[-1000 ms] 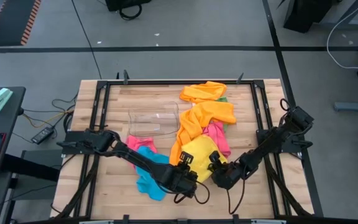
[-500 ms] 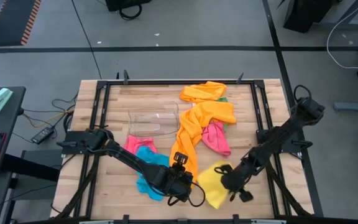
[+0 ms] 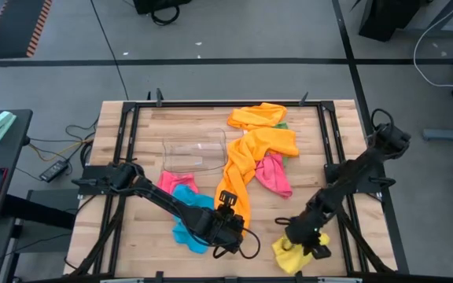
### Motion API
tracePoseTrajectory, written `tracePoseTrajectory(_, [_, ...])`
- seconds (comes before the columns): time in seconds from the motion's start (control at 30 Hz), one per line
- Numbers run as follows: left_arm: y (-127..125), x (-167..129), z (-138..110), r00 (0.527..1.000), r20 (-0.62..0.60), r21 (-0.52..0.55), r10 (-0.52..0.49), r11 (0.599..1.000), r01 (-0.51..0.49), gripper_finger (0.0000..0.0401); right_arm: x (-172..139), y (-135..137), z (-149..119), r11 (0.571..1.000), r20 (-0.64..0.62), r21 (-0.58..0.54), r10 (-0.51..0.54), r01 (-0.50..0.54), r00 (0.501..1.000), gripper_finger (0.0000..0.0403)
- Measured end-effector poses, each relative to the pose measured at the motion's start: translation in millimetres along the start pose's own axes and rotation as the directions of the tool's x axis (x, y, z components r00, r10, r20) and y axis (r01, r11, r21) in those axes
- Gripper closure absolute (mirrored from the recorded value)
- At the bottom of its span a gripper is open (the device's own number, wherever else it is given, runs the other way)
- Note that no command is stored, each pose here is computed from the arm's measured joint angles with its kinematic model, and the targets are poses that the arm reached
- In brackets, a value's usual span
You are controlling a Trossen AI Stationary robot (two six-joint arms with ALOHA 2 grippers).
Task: Fold microfiber towels
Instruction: Fold the yellow microfiber cloth
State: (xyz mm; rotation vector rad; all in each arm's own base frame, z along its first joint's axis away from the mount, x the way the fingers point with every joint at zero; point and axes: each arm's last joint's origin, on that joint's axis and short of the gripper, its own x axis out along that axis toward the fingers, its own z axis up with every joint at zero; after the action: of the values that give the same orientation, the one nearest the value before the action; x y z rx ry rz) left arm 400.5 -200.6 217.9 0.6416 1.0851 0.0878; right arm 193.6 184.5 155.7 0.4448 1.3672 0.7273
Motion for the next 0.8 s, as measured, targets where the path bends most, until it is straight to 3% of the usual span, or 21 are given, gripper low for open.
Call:
tracePoseTrajectory(0.13, [0,0,-2,1.000,-0.016,0.008,0.000,1.000,0.000,0.0369,-2,-8,6,0.996,-0.037,0.066,0.059,-0.057,0.998,0.0392])
tracePoseTrajectory(0.37, [0,0,-3,1.000,-0.026,0.007,0.001,1.000,0.000,0.0377,-3,-12,10,0.993,-0.028,0.069,0.098,-0.096,0.995,0.0392])
tracePoseTrajectory(0.6, [-1,0,-5,0.999,-0.049,-0.020,0.001,1.000,-0.002,0.0368,-9,-40,9,0.993,0.044,0.120,-0.023,0.018,0.999,0.0377])
tracePoseTrajectory(0.8, [-1,0,-6,0.999,-0.054,-0.012,0.002,1.000,-0.002,0.0374,-12,-51,9,0.984,0.096,0.125,-0.137,0.125,0.986,0.0320])
